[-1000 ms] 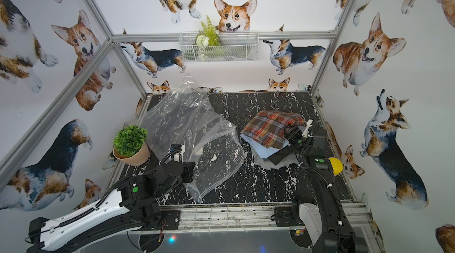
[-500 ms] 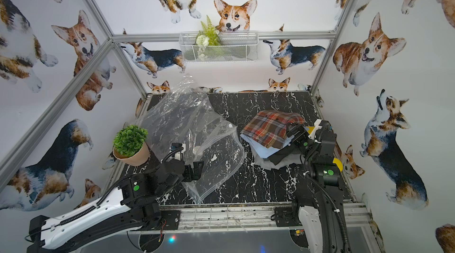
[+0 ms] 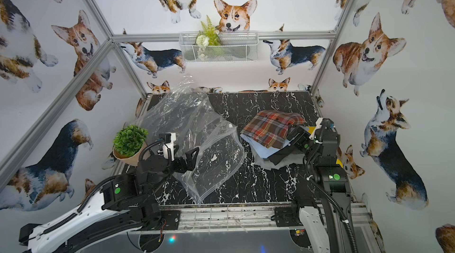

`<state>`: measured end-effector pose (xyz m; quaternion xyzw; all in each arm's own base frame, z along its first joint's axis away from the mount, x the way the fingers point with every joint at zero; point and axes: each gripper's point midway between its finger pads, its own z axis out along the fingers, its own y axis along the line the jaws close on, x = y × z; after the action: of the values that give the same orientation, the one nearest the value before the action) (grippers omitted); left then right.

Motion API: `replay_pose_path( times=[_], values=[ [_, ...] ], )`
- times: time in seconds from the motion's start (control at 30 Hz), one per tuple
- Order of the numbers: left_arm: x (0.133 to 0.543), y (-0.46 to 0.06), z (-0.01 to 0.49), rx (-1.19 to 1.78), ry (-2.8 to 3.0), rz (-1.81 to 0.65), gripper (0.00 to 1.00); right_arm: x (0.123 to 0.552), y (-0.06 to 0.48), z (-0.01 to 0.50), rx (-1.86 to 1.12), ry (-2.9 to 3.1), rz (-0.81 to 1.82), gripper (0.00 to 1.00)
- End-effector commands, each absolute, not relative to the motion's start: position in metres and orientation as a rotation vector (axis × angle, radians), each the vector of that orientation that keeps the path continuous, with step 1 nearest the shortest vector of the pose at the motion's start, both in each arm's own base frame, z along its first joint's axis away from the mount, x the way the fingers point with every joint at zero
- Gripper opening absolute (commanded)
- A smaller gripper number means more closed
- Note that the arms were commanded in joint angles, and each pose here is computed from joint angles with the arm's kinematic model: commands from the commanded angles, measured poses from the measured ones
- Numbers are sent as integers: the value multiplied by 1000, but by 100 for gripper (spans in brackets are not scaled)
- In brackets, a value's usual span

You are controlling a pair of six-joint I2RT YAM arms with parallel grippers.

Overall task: Take the shirt out of the vacuum bag
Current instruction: Reset both arms

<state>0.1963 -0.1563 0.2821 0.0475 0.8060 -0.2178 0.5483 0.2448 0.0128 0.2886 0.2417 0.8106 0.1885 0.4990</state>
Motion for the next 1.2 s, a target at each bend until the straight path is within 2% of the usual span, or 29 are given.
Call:
replay_pose_path(
  times=[0.0, 0.23, 0.47, 0.63, 0.77, 0.83, 0.97, 1.1, 1.17],
  values=[
    [206, -126, 319, 69, 1753, -352, 100, 236, -10, 293, 573, 1951, 256, 100],
    [215, -57, 332, -99, 1656, 132, 100, 243, -6, 294, 520, 1932, 253, 100],
    [222, -31, 313, -93, 1675, 369, 100, 242, -32, 290, 499, 1919, -23, 100],
    [234, -31, 286, -46, 1661, 258, 100, 251, -42, 283, 451, 1876, -165, 100],
    [246, -21, 260, -24, 1622, 327, 100, 262, -39, 269, 349, 1839, -217, 100],
    [255, -10, 245, -73, 1640, 360, 100, 268, -33, 263, 286, 1795, -204, 100],
    [281, -1, 221, -131, 1725, 257, 100, 275, 4, 245, 4, 1668, -103, 100],
    [302, -2, 213, -105, 1725, 310, 100, 283, -6, 228, 99, 1735, -124, 100],
    [314, -5, 203, -95, 1750, 324, 100, 291, 7, 228, 23, 1726, -81, 100]
  ],
)
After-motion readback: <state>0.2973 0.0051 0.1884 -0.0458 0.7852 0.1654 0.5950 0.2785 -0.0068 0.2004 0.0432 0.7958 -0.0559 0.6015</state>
